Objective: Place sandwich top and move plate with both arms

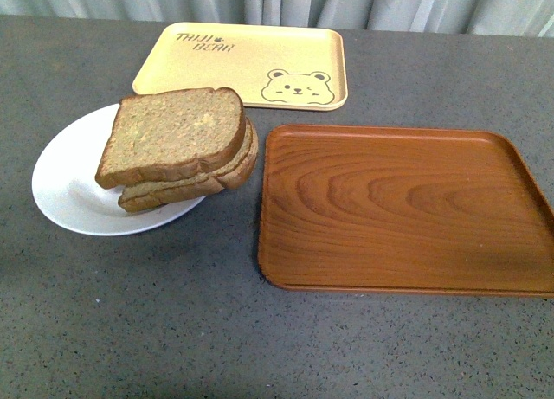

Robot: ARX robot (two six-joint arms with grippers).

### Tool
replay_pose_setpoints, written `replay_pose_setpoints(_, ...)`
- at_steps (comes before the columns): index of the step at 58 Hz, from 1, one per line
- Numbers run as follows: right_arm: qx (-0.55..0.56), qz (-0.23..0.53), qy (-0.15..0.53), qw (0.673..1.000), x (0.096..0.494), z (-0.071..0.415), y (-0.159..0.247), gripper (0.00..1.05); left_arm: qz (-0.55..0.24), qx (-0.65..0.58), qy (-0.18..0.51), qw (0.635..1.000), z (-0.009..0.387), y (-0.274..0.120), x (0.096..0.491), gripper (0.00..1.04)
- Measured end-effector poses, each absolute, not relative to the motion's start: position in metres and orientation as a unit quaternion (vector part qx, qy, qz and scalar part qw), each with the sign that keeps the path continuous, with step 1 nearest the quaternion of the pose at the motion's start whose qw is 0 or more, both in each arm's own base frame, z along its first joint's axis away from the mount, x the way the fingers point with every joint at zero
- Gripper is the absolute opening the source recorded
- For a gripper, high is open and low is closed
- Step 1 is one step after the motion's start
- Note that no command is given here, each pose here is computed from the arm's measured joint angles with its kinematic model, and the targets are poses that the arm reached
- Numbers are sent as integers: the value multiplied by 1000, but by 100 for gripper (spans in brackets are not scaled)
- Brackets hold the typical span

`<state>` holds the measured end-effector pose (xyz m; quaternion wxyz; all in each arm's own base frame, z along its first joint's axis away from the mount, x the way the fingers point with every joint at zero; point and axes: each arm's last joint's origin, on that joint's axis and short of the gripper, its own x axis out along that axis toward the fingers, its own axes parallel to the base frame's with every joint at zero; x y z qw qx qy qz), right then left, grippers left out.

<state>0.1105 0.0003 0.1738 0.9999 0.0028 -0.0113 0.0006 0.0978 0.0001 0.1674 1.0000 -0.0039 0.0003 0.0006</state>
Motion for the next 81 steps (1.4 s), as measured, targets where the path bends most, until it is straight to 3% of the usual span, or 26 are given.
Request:
replay_pose_setpoints(29,3,1,-8,1000,97,171,0,2,1,-4,0,1000,167,0,98,96)
replay_pose_setpoints(46,2,2,-9,1000,97,171,0,51,-5,-10,4,1000,167,0,98,96)
replay_pose_setpoints(53,2,2,-9,1000,97,171,0,73,-98,-168,179,964,166,-3,106,96)
replay_pose_setpoints(62,2,2,-9,1000,97,171,0,97,-82,-297,212,927,164,-1,136,96)
replay_pose_setpoints(73,2,2,-9,1000,97,171,0,96,-59,-371,212,902,153,4,181,96)
replay_pose_setpoints(81,2,2,-9,1000,97,171,0,96,-9,-426,230,875,117,14,215,96)
